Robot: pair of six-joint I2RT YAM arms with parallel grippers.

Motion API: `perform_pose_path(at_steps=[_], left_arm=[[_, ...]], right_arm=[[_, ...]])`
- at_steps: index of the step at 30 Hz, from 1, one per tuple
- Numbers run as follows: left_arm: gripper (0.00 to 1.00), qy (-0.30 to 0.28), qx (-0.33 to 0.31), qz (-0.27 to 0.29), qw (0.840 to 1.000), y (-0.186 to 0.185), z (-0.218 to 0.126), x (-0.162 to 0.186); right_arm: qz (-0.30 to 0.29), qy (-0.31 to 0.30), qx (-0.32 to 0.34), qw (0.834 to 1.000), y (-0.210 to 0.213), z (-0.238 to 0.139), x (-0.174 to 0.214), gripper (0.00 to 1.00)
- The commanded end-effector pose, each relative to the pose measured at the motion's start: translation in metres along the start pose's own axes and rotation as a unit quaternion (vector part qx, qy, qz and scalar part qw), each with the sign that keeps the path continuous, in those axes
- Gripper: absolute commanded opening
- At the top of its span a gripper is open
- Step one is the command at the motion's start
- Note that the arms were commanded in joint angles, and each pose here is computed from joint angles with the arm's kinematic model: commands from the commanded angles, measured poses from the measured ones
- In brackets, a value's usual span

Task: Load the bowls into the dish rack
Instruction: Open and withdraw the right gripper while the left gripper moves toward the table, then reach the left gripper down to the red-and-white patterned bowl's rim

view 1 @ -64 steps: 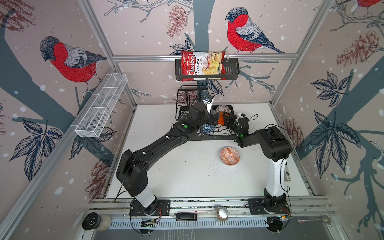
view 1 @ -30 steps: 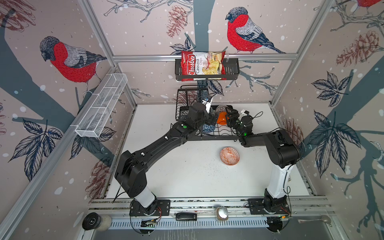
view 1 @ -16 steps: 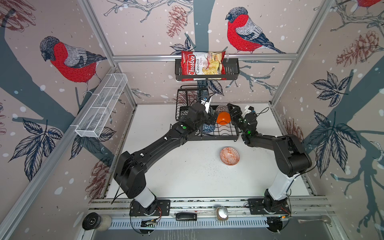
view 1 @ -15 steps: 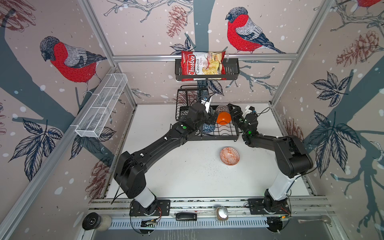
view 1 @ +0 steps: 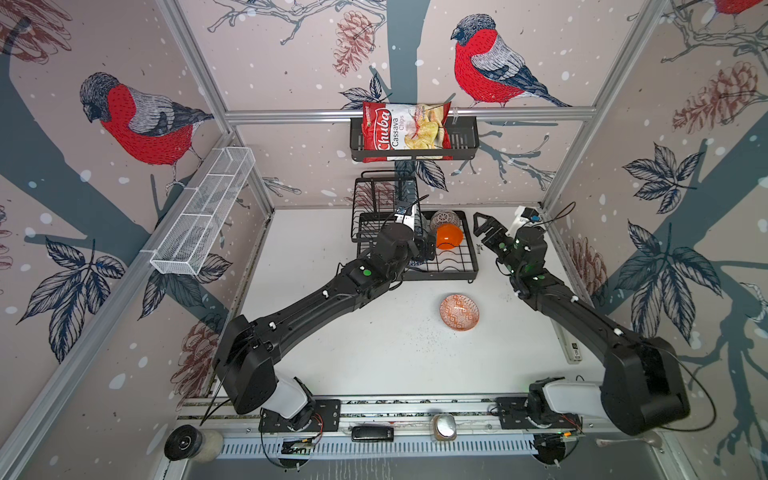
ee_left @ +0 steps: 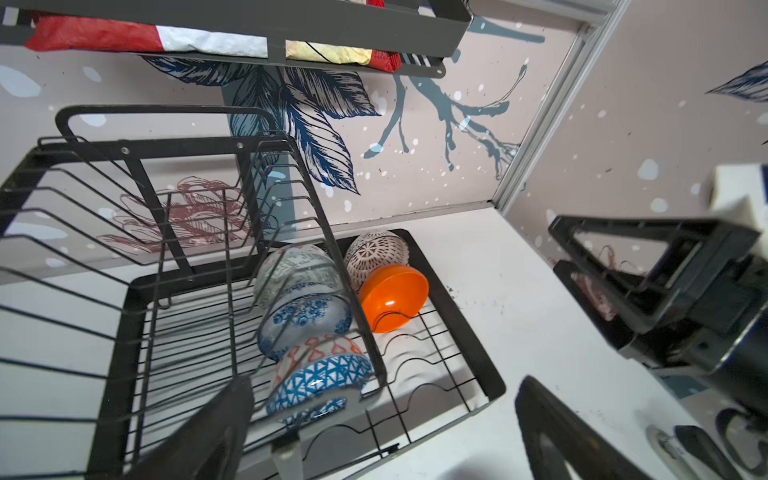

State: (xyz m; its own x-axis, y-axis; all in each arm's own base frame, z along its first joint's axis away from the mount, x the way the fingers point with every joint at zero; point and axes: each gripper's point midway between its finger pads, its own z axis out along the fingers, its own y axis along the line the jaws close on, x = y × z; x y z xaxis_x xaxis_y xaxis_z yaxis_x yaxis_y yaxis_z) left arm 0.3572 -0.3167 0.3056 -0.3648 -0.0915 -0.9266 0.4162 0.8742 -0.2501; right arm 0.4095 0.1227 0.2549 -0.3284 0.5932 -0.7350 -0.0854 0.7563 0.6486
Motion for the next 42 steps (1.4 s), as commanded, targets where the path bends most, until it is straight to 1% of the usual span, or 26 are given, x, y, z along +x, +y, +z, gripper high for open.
perform_pose_path(at_steps=[1,5,8,11,13,19,22,25,27,33,36,38,39,42], left_arm=[[0.98,0.056,-0.002,-0.036,0.998,-0.004,-0.01,0.038],[0.98,0.055,-0.014,-0.03,0.998,-0.011,-0.031,0.049],[0.98,0.056,-0.011,-0.047,0.997,-0.013,-0.044,0.06],[0.98,0.068,-0.002,-0.069,0.995,-0.015,-0.051,0.081],[0.98,0.087,0.005,-0.083,0.993,-0.017,-0.052,0.102],[0.98,0.128,0.032,-0.103,0.986,-0.04,-0.056,0.149],[0.98,0.155,0.043,-0.113,0.981,-0.048,-0.052,0.167],[0.98,0.181,0.031,-0.116,0.976,-0.05,-0.044,0.181],[0.98,0.198,0.04,-0.117,0.972,-0.056,-0.041,0.19],[0.98,0.229,0.05,-0.134,0.963,-0.068,-0.026,0.214],[0.98,0.246,0.052,-0.127,0.96,-0.074,-0.019,0.224],[0.98,0.262,0.034,-0.117,0.957,-0.068,-0.015,0.238],[0.98,0.258,0.039,-0.119,0.958,-0.074,-0.011,0.233],[0.95,0.268,0.035,-0.107,0.957,-0.076,-0.003,0.241]], right_arm=[[-0.032,0.034,0.058,0.997,-0.033,-0.019,0.022,1.0],[-0.026,0.051,0.066,0.996,-0.046,-0.039,0.037,1.0],[-0.026,0.058,0.067,0.996,-0.049,-0.052,0.043,1.0],[-0.025,0.06,0.071,0.995,-0.053,-0.063,0.046,1.0],[-0.026,0.06,0.073,0.995,-0.054,-0.07,0.047,1.0],[-0.03,0.069,0.087,0.993,-0.064,-0.083,0.055,1.0],[-0.033,0.073,0.095,0.992,-0.07,-0.087,0.06,1.0],[-0.034,0.068,0.098,0.992,-0.073,-0.092,0.061,1.0],[-0.035,0.067,0.101,0.992,-0.075,-0.095,0.062,1.0],[-0.035,0.053,0.114,0.991,-0.085,-0.104,0.063,1.0],[-0.035,0.04,0.113,0.992,-0.086,-0.107,0.061,1.0],[-0.036,0.037,0.113,0.992,-0.087,-0.109,0.06,1.0],[-0.036,0.036,0.113,0.992,-0.087,-0.109,0.06,1.0],[-0.038,0.038,0.115,0.992,-0.089,-0.11,0.061,1.0]])
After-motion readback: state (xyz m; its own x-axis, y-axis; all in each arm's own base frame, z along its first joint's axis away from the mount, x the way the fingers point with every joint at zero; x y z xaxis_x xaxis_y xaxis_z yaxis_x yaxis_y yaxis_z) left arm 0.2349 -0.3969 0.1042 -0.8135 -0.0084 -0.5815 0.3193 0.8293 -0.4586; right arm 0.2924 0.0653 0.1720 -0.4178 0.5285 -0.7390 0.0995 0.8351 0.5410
